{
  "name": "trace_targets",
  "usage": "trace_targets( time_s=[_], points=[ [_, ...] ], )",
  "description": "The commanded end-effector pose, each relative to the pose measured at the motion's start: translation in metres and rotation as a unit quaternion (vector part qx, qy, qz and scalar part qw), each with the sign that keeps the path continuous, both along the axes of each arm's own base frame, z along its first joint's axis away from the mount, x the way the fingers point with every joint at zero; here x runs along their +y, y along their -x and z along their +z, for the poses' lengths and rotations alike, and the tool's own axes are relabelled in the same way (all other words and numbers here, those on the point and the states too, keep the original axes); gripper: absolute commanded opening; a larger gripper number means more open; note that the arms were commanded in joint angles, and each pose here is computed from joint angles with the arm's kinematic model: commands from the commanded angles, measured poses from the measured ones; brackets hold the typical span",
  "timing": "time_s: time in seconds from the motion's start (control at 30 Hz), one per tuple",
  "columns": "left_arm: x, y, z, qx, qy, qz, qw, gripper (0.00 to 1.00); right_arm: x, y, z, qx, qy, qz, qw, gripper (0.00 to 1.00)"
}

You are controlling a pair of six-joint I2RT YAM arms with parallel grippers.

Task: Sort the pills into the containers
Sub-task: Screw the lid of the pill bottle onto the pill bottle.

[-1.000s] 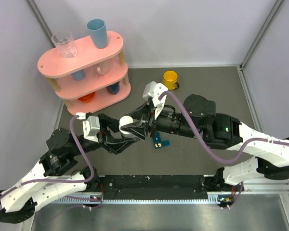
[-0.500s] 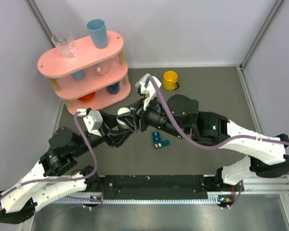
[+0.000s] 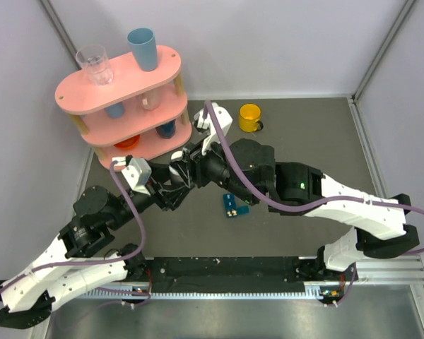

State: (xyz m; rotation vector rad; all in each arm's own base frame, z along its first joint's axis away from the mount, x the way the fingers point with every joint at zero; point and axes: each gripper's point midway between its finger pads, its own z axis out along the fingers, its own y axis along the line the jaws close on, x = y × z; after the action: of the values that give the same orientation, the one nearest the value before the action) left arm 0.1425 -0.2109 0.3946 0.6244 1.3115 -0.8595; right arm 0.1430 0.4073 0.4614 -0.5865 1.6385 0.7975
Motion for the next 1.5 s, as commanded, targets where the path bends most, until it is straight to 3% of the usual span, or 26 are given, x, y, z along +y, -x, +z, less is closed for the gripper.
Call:
trace_targets(
  time_s=[0.0, 0.1, 0.3, 0.57, 0.87, 1.0, 1.13, 1.27, 1.47],
  points=[
    [0.006, 0.024, 0.072, -0.095, 0.094, -0.041, 0.99, 0.0, -0.004, -0.006, -0.034, -0.002, 0.074, -0.016, 0.997, 0.54],
    [0.004, 0.026, 0.07, -0.094, 0.094, -0.049, 0.99, 0.0, -0.005, -0.003, -0.029, -0.01, 0.068, -0.006, 0.998, 0.66],
    [-0.003, 0.025, 0.063, -0.085, 0.095, -0.06, 0.99, 0.0, -0.009, 0.004, -0.016, -0.022, 0.052, 0.019, 0.998, 0.77],
    [-0.007, 0.024, 0.054, -0.072, 0.09, -0.064, 0.991, 0.0, -0.043, 0.029, 0.025, -0.052, -0.013, 0.083, 0.995, 0.82],
    [-0.012, 0.025, 0.045, -0.061, 0.086, -0.074, 0.992, 0.0, -0.073, 0.073, 0.049, -0.087, -0.056, 0.202, 0.974, 0.86],
    [-0.02, 0.043, 0.043, -0.069, 0.075, -0.127, 0.987, 0.0, -0.089, 0.091, 0.053, -0.121, -0.062, 0.25, 0.959, 0.85],
    [-0.032, 0.089, 0.045, -0.086, 0.062, -0.261, 0.96, 0.0, -0.102, 0.115, 0.057, -0.171, -0.064, 0.313, 0.932, 0.8],
    [-0.038, 0.135, 0.043, -0.101, 0.046, -0.4, 0.91, 0.0, -0.098, 0.136, 0.046, -0.189, -0.054, 0.377, 0.905, 0.76],
    [-0.042, 0.146, 0.04, -0.094, 0.035, -0.445, 0.89, 0.0, -0.085, 0.147, 0.043, -0.197, -0.058, 0.411, 0.888, 0.73]
  ],
)
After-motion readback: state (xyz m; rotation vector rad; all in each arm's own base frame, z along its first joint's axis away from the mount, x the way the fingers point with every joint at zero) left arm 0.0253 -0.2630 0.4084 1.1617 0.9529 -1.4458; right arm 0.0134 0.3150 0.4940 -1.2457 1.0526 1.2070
